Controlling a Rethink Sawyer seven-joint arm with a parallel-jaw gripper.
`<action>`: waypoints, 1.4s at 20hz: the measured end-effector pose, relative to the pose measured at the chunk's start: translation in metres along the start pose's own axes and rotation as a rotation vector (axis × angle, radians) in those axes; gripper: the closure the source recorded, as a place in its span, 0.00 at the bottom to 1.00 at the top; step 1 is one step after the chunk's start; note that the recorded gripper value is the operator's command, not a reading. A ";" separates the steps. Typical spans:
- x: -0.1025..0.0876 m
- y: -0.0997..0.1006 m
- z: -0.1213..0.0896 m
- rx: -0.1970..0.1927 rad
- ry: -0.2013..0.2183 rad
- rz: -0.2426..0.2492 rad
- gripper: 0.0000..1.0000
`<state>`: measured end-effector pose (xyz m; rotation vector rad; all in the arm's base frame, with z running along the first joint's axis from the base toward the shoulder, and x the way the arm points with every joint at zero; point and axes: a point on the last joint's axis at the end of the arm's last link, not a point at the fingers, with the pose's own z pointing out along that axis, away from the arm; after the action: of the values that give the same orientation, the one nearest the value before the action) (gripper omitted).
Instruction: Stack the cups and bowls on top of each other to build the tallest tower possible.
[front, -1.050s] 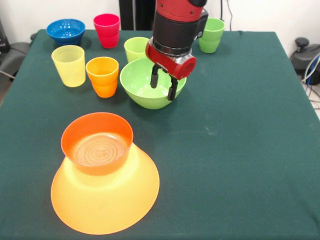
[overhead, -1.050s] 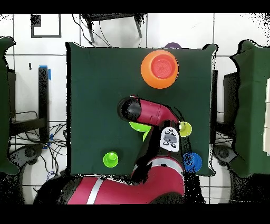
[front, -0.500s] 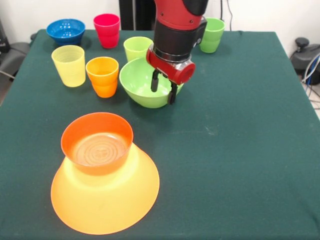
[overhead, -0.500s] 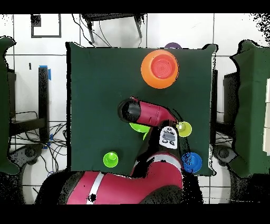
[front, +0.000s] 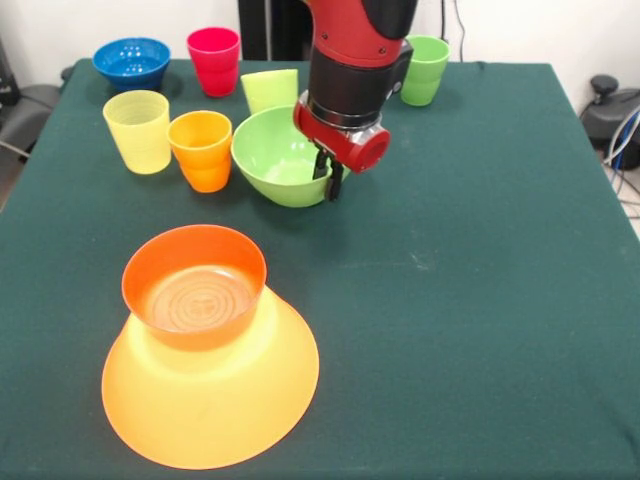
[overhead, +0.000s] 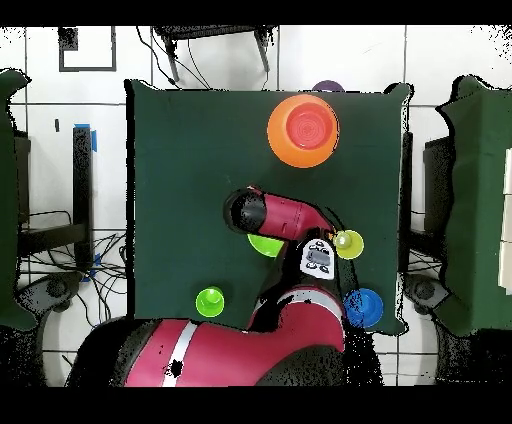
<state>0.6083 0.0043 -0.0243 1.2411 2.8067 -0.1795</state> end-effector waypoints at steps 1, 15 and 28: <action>-0.001 0.000 -0.001 0.000 -0.002 0.000 1.00; -0.005 0.001 -0.012 0.000 0.000 0.004 1.00; -0.015 0.004 -0.067 0.034 0.075 0.016 1.00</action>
<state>0.6204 0.0047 0.0434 1.3043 2.8668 -0.1840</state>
